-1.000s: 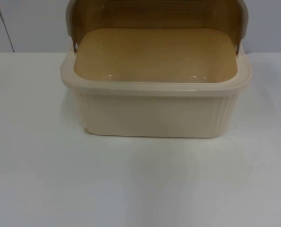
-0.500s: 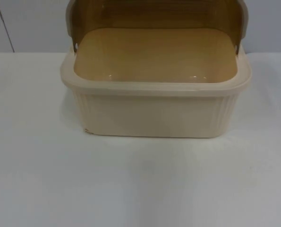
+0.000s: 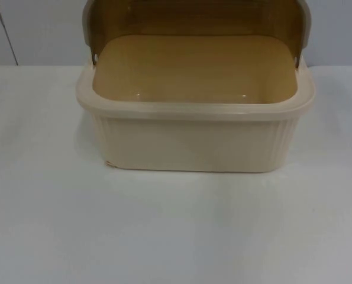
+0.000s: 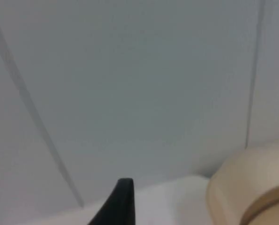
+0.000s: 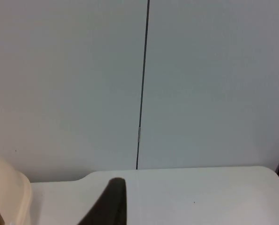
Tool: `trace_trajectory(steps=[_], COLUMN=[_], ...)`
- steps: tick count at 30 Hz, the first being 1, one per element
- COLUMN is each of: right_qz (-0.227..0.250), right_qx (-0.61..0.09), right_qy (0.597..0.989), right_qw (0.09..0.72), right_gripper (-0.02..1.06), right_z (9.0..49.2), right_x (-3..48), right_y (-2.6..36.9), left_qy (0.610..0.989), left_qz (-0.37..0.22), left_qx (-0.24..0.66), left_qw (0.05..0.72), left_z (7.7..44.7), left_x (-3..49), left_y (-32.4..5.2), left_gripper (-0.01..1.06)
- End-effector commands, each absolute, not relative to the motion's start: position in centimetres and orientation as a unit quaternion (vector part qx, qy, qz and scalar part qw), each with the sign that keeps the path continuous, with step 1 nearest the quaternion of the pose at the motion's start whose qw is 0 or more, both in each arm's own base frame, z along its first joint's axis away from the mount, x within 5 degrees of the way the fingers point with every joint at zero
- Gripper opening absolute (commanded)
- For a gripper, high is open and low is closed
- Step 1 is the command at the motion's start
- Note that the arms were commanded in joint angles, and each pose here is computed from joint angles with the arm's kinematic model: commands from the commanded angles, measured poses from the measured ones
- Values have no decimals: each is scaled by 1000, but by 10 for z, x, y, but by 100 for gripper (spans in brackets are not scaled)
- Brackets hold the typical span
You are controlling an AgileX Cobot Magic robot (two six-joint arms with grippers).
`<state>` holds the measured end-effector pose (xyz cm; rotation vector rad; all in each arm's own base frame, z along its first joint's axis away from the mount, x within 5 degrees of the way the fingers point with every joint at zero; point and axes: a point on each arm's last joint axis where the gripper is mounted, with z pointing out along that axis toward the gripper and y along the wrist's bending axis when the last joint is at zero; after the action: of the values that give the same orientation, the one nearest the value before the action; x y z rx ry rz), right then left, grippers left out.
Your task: Open the box lid with the left hand, place the block into the box with the right hand, then close the box lid with the left hand.
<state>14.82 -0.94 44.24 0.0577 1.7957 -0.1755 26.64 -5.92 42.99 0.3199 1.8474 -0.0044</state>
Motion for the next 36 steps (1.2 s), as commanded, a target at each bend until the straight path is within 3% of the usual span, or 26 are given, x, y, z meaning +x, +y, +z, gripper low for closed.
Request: trace_trajectory(steps=[1,5,7,8,11,17,20,23,24,27,28,30,31,36], right_qz=[-81,-81,-81,-81,-81,-81,-82,-82,-82,-85,-85,-85,-85,-85], right_qx=[26,26,26,26,26,26,26,26,26,25,25,25,25,25], right_qy=[776,776,776,776,776,776,775,775,775,775,775,775,775,776], right_qw=[626,626,626,626,626,626,626,626,626,626,626,626,626,625], right_gripper=[105,105,105,105,105,105,105,105,105,105,105,105,105,105], right_z=[444,444,444,444,444,444,444,444,444,444,444,444,444,444], right_x=[147,147,147,147,147,147,147,147,147,147,147,147,147,147], right_y=[-11,-11,-11,-11,-11,-11,-11,-11,-11,-11,-11,-11,-11,-11], left_qy=[775,750,706,706,637,557,558,571,571,584,584,605,611,611], left_qz=[-12,28,109,109,188,220,218,203,203,181,181,156,147,127], left_qx=[201,303,428,428,541,593,598,591,591,575,575,553,546,533], left_qw=[599,587,553,553,517,539,532,533,533,544,544,550,553,572], left_z=[440,435,426,426,409,384,376,372,372,372,372,371,371,374], left_x=[291,321,333,333,348,366,371,373,373,373,373,373,373,373], left_y=[-91,-127,-150,-150,-179,-217,-220,-221,-221,-222,-222,-223,-224,-226], left_gripper=[105,105,105,105,105,105,102,75,75,34,34,4,0,0])
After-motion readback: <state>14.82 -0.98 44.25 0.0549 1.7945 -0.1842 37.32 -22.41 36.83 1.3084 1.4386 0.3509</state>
